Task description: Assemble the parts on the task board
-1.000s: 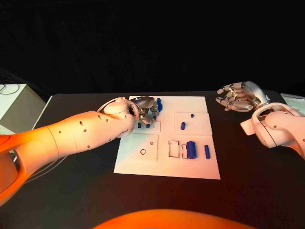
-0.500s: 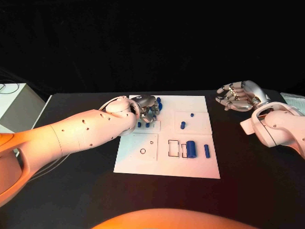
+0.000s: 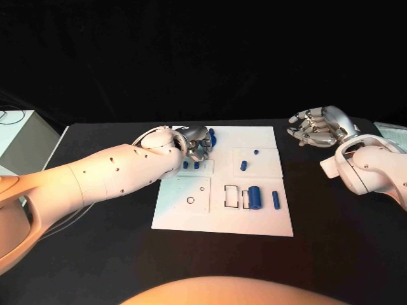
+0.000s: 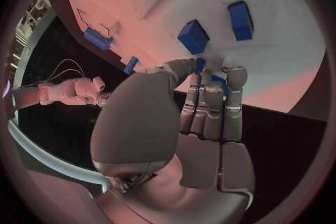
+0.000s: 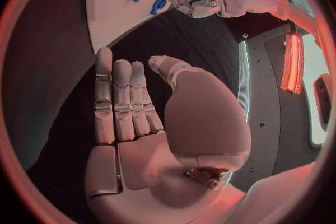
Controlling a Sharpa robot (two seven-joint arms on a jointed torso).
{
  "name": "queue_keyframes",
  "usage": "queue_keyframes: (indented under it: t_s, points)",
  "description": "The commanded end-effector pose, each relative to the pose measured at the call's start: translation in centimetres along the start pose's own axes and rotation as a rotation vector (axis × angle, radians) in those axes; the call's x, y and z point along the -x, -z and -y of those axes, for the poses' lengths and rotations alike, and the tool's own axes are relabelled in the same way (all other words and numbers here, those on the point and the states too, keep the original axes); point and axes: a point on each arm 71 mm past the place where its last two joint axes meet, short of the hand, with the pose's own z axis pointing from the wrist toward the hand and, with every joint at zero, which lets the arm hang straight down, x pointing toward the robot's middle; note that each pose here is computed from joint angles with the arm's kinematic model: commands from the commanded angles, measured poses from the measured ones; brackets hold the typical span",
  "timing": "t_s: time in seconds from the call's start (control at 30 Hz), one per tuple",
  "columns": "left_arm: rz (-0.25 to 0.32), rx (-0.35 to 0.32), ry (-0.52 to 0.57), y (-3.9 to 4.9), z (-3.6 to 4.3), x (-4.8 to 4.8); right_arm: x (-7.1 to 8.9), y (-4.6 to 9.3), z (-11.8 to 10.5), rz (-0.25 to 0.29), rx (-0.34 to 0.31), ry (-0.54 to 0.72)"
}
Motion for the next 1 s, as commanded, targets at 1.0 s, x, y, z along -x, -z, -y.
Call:
queue_keyframes:
  t_s: [1.0]
  points:
    - [-0.11,0.042,-0.016,0.23,-0.22,-1.06,-0.11,-0.03,-0.16,-0.008,0.016,0.001]
